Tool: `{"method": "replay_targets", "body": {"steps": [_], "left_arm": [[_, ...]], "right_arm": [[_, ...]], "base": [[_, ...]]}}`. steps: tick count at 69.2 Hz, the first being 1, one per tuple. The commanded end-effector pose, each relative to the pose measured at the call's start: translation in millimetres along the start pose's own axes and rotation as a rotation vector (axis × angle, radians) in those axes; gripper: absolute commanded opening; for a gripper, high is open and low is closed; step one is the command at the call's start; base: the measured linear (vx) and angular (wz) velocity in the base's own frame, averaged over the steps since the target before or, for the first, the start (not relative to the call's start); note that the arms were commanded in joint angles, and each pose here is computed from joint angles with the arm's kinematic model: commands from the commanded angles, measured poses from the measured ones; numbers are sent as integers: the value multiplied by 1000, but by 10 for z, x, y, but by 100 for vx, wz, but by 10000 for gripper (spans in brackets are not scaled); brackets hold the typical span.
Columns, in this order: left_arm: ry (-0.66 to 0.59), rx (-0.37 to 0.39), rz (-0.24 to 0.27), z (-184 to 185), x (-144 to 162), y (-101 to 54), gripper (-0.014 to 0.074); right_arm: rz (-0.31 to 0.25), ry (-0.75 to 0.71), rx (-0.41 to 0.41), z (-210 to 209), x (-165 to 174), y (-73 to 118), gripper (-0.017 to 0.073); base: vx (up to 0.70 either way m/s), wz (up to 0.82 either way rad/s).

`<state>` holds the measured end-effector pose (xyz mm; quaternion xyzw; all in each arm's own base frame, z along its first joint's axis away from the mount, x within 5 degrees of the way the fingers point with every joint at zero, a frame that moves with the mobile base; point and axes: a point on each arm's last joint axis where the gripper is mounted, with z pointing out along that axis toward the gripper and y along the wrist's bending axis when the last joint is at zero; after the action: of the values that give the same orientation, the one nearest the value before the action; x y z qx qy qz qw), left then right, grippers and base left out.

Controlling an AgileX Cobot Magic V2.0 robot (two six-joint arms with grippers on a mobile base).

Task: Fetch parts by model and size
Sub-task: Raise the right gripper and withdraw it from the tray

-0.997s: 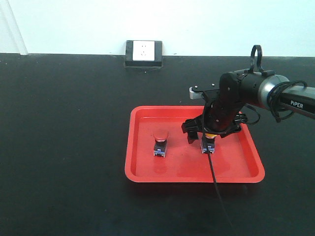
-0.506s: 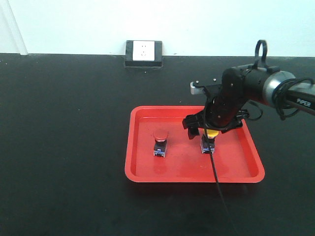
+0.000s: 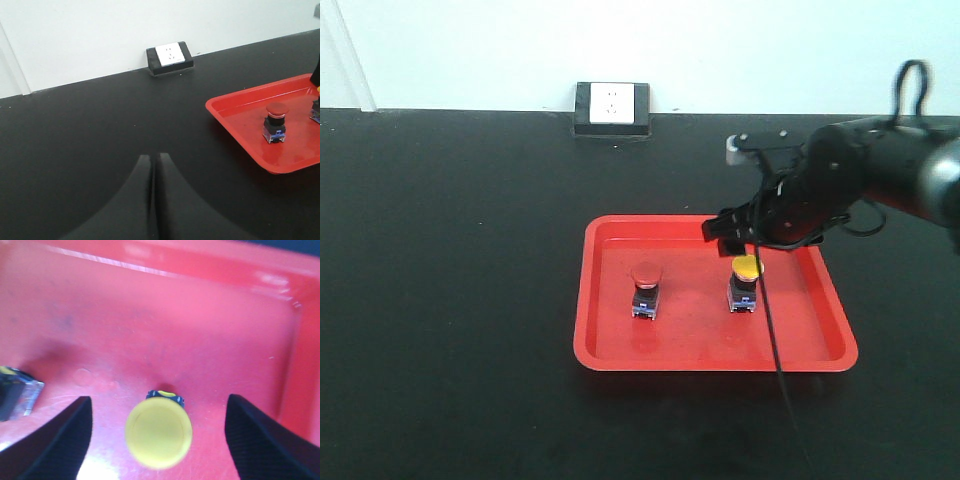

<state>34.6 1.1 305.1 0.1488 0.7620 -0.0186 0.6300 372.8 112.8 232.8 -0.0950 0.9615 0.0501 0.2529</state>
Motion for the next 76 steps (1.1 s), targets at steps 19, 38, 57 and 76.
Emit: {"method": "replay_targets", "body": {"steps": [19,38,57,76], "left_arm": [[-76,-1,-3,-23,-125,10,-6],[-76,-1,-3,-23,-125,10,-6],[-76,-1,-3,-23,-125,10,-6],[-78,-1,-3,-24,-127,10,-6]], "right_arm": [[-65,-361,27,-1033,134,-71,395],[-76,-543,6,-1460,707,-111,219],[-82,-737,-8,-1896,1339,-162,1],[-84,-869,-9,-2125,1903,-216,-9]], "base": [[0,0],[0,0],[0,0],[0,0]]}}
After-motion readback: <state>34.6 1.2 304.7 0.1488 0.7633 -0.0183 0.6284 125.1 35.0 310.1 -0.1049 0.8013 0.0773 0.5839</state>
